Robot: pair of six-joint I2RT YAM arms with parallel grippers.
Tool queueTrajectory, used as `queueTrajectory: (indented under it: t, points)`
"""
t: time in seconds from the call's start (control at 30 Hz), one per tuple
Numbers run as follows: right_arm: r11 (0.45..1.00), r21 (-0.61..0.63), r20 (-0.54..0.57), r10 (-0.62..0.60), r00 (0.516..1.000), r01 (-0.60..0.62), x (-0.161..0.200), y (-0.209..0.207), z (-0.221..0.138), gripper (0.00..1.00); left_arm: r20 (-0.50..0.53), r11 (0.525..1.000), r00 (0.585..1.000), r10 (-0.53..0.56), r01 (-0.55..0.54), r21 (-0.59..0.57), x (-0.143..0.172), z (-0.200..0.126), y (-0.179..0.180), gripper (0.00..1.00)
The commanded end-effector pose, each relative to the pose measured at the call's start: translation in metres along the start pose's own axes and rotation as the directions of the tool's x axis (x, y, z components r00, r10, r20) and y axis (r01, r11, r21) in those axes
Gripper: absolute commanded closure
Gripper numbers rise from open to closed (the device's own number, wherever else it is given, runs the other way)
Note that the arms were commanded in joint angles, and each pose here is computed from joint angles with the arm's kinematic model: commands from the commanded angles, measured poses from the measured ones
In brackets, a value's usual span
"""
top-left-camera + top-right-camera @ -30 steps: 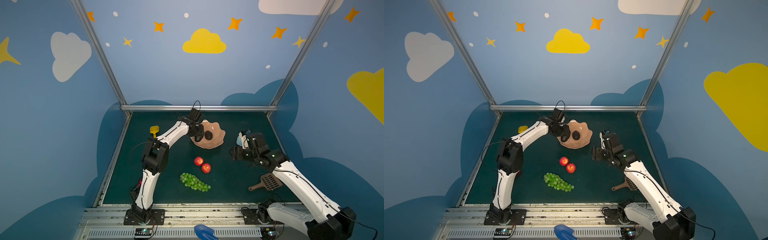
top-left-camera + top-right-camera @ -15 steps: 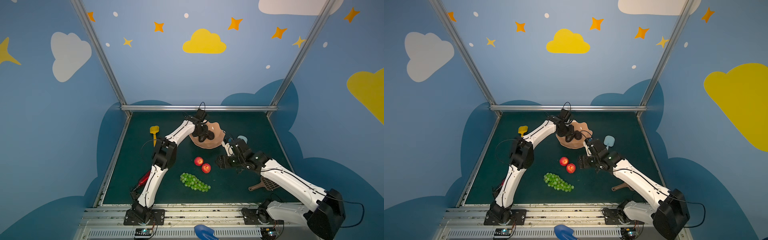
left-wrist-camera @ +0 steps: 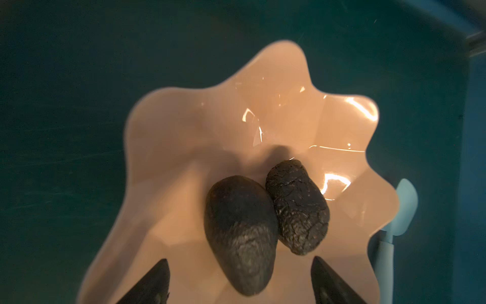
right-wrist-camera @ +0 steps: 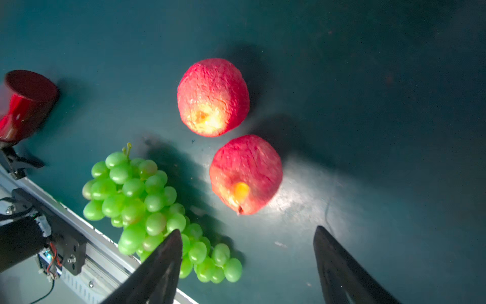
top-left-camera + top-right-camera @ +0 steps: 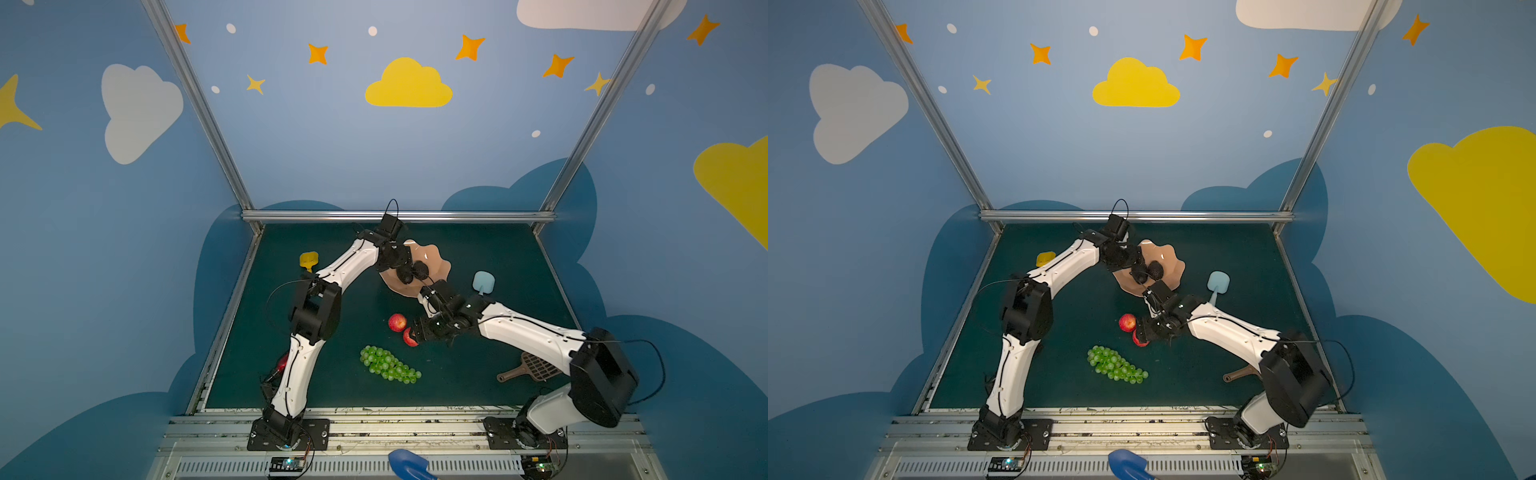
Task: Arrange fruit in a fruit bowl
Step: Pick up the fruit from the center of the table.
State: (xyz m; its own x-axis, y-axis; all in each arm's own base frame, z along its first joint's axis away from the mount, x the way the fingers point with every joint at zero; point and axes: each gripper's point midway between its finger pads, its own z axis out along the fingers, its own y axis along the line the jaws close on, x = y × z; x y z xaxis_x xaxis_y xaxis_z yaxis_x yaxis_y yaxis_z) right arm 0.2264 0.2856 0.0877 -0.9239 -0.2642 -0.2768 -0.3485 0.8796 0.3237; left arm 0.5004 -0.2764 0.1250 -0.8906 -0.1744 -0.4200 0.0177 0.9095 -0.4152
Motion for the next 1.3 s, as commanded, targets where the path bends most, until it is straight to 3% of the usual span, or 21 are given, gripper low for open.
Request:
queueTrajectory:
  t: [0.0,0.23,0.33,0.57,0.77,0.97,1.1,1.27]
  points:
    - [0.999,0.047,-0.084,0.022,0.996,-0.019,0.007,0.004,0.009,0.23,0.227,0.996,0.973,-0.032,0.011,0.094,-0.050,-0.070,-0.013,0.13]
    - [0.997,0.071,-0.096,0.047,0.994,-0.040,0.003,0.000,0.028,0.23,0.449,0.991,0.884,-0.129,0.104,0.080,-0.056,-0.154,0.042,0.05]
    - [0.996,0.081,-0.114,0.050,0.992,-0.041,0.005,-0.002,0.035,0.25,0.535,0.979,0.821,-0.199,0.186,0.080,-0.052,-0.187,0.071,0.02]
    - [0.989,0.138,-0.111,0.063,0.992,-0.047,0.003,-0.013,0.044,0.28,0.641,0.974,0.743,-0.192,0.224,0.032,-0.031,-0.243,0.112,0.00]
    - [0.986,0.157,-0.095,0.071,0.993,-0.055,-0.001,-0.020,0.047,0.34,0.671,0.968,0.721,-0.175,0.251,-0.017,-0.007,-0.264,0.140,0.00]
    - [0.984,0.168,-0.081,0.075,0.994,-0.061,-0.005,-0.023,0.045,0.54,0.681,0.963,0.710,-0.178,0.268,-0.027,0.012,-0.271,0.158,0.00]
    - [0.981,0.155,-0.062,0.123,0.990,-0.112,-0.011,-0.032,0.013,0.61,0.678,0.962,0.714,-0.177,0.271,-0.034,0.020,-0.272,0.164,0.00]
    - [0.981,0.149,0.058,0.113,0.992,-0.121,-0.033,-0.051,-0.051,0.62,0.671,0.966,0.723,-0.167,0.255,-0.033,0.031,-0.271,0.166,0.00]
